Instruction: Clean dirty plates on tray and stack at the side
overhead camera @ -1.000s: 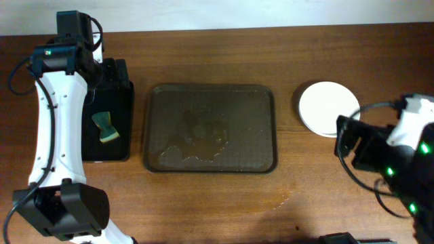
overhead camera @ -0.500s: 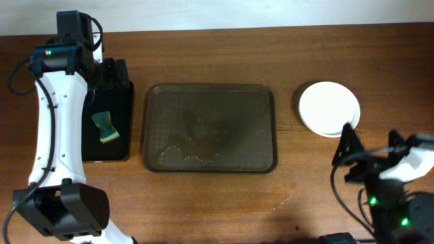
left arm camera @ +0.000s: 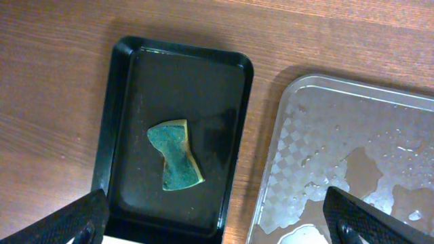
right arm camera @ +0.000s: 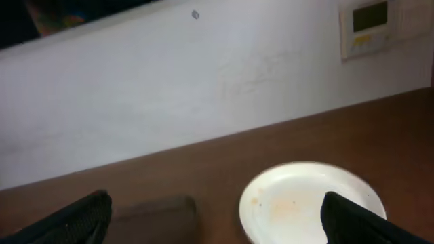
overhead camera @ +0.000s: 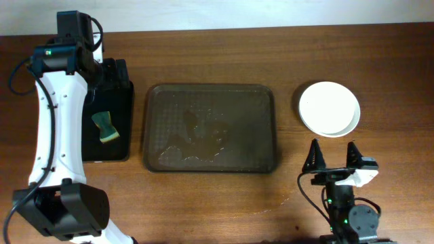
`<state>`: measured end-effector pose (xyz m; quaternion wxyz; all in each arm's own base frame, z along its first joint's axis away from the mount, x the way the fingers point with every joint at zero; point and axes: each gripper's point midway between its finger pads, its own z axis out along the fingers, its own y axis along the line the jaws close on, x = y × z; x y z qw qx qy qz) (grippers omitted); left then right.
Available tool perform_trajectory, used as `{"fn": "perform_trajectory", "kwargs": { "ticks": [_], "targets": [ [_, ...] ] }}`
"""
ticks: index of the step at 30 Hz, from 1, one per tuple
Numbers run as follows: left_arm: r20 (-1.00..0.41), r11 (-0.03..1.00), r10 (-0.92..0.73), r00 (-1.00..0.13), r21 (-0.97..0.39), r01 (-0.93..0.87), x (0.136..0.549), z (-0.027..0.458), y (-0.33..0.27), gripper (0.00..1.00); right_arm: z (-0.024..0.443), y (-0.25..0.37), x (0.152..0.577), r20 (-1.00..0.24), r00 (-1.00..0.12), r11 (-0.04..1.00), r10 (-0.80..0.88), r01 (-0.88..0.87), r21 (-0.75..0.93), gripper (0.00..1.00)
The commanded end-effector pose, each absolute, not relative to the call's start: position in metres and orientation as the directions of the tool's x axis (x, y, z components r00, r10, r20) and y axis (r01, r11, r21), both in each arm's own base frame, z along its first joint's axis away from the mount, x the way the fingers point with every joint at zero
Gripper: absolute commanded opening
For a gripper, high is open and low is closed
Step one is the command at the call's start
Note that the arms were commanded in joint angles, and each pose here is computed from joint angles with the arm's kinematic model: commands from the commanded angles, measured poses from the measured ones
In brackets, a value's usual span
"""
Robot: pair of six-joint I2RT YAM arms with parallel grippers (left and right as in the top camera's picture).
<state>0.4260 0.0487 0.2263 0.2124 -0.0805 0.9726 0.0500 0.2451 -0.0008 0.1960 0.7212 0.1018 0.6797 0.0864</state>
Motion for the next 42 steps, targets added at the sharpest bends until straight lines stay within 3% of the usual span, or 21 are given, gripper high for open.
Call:
{"fn": "perform_trajectory", "kwargs": {
  "ticks": [1, 17, 19, 23, 26, 31, 33, 38, 42],
  "targets": [
    [-0.413, 0.984, -0.12, -0.903, 0.068, -0.162, 0.427, 0.223, 0.049, 0.99, 0.156, 0.0, 0.246, -0.958, -0.07, 0.961, 0.277, 0.043, 0.274, 0.98],
    [-0.413, 0.98, -0.12, -0.903, 0.094, -0.174, 0.426, 0.223, 0.054, 0.99, 0.156, 0.011, 0.246, -0.957, -0.087, 0.96, 0.277, -0.018, 0.28, 0.98],
    [-0.464, 0.974, -0.118, -0.878, 0.116, -0.192, 0.422, 0.244, 0.059, 0.99, 0.156, 0.011, 0.246, -0.957, -0.087, 0.96, 0.277, -0.018, 0.28, 0.99],
    [-0.693, 0.975, -0.106, -0.713, 0.069, -0.211, 0.417, 0.308, 0.057, 0.99, 0.156, 0.011, 0.246, -0.957, -0.087, 0.96, 0.277, -0.018, 0.28, 0.98],
    [-0.823, 0.974, -0.094, -0.56, 0.039, -0.221, 0.383, 0.325, 0.054, 0.99, 0.156, 0.011, 0.246, -0.957, -0.087, 0.96, 0.277, -0.018, 0.28, 0.98],
    [-0.962, 0.974, -0.049, -0.269, 0.013, -0.225, 0.313, 0.275, 0.051, 0.99, 0.156, 0.011, 0.246, -0.957, -0.087, 0.96, 0.277, -0.018, 0.28, 0.98],
    [-0.977, 0.985, 0.045, -0.208, 0.078, -0.157, 0.297, 0.242, 0.041, 0.99, 0.156, 0.011, 0.246, -0.957, -0.087, 0.96, 0.277, -0.018, 0.28, 0.98],
    [-0.99, 0.985, 0.081, -0.118, 0.098, -0.144, 0.263, 0.184, 0.035, 0.99, 0.156, 0.011, 0.246, -0.957, -0.087, 0.96, 0.277, -0.018, 0.28, 0.99],
    [-0.956, 0.957, 0.287, -0.053, 0.289, -0.034, 0.253, 0.17, 0.016, 0.99, 0.156, 0.011, 0.246, -0.957, -0.087, 0.96, 0.277, -0.018, 0.28, 0.98]
  ]
}}
